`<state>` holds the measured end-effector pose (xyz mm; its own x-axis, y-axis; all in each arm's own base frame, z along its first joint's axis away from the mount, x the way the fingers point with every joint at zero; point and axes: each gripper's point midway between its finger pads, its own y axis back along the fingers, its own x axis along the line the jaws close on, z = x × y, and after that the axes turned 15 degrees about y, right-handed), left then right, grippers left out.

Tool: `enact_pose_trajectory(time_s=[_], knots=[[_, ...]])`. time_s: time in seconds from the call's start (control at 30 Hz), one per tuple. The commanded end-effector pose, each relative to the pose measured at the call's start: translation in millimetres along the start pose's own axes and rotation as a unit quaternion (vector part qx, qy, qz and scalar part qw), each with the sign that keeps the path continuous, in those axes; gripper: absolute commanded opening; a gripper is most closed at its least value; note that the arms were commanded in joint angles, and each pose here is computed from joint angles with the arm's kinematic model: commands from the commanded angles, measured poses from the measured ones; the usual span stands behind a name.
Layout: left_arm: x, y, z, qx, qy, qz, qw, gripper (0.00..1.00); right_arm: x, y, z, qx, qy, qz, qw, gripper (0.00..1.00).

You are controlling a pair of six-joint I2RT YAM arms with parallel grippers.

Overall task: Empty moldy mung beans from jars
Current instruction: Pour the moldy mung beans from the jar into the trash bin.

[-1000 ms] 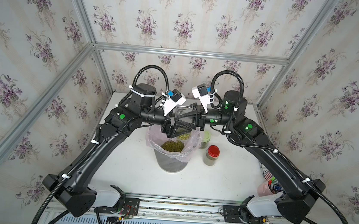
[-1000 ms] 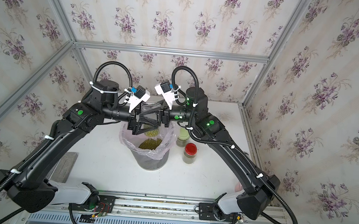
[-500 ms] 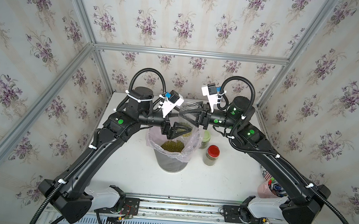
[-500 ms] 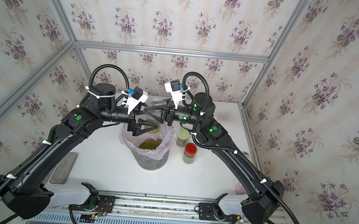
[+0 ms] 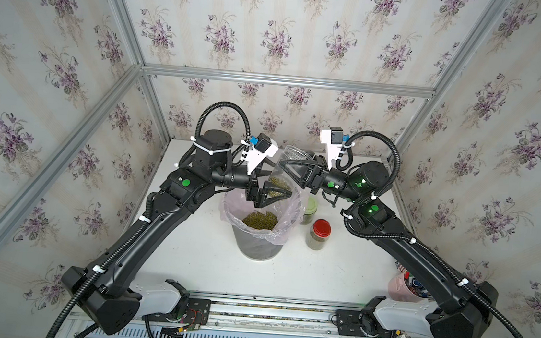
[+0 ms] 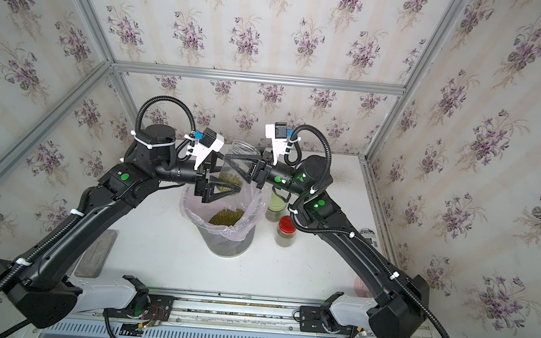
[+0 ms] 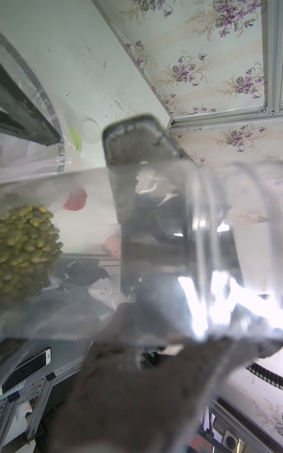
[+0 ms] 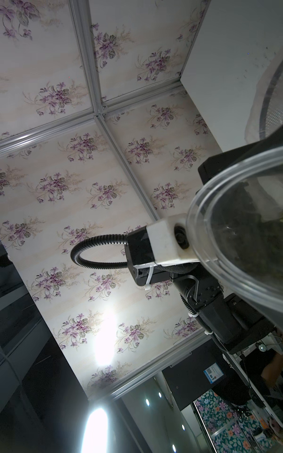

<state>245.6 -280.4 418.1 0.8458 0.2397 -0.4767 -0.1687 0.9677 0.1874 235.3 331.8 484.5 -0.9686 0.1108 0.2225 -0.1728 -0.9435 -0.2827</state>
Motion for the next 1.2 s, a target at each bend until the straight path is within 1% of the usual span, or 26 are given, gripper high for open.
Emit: enact_pose_trajectory(time_s=[0.0, 0.07, 0.13, 0.17, 0.2, 0.3, 0.4, 0.57, 0.6, 0.7, 0.87, 1.03, 1.17], knots=[[-8, 1, 7, -0.008, -0.006, -0.018, 1.000, 0.99, 10, -2, 21, -0.041, 0.014, 0.019, 0.999, 0.35], [-9, 1, 8, -0.009, -0.005, -0.021, 1.000, 0.97, 8, -4, 18, -0.036, 0.011, 0.023, 0.999, 0.35], [-11, 1, 9, -0.009, -0.007, -0.025, 1.000, 0.93, 7, -5, 16, -0.034, 0.011, 0.024, 0.999, 0.35], [-12, 1, 9, -0.009, -0.008, -0.027, 1.000, 0.88, 7, -5, 15, -0.034, 0.012, 0.024, 0.999, 0.35], [-13, 1, 9, -0.008, -0.008, -0.029, 1.000, 0.85, 8, -5, 15, -0.034, 0.013, 0.027, 0.999, 0.35], [-15, 2, 11, -0.011, -0.009, -0.032, 0.999, 0.82, 8, -7, 14, -0.029, 0.014, 0.029, 0.999, 0.35], [-15, 0, 12, -0.009, -0.009, -0.036, 0.999, 0.68, 7, -5, 12, -0.027, 0.016, 0.024, 0.999, 0.35], [-12, -3, 11, -0.004, 0.000, -0.041, 0.999, 0.58, 10, -4, 12, -0.026, 0.019, 0.030, 0.999, 0.38], [-12, -3, 10, -0.003, 0.002, -0.042, 0.999, 0.51, 10, -4, 11, -0.023, 0.019, 0.029, 0.999, 0.39], [-10, -4, 10, -0.002, 0.005, -0.042, 0.999, 0.39, 7, -5, 10, -0.018, 0.020, 0.024, 0.999, 0.43], [-9, -4, 11, -0.004, 0.004, -0.037, 0.999, 0.37, 6, -6, 9, -0.011, 0.022, 0.018, 1.000, 0.51], [-10, -3, 12, -0.006, -0.001, -0.035, 0.999, 0.36, 4, -6, 10, -0.005, 0.026, 0.010, 1.000, 0.53], [-9, -3, 12, -0.007, -0.001, -0.033, 0.999, 0.29, 2, -6, 10, 0.003, 0.027, 0.000, 1.000, 0.59]])
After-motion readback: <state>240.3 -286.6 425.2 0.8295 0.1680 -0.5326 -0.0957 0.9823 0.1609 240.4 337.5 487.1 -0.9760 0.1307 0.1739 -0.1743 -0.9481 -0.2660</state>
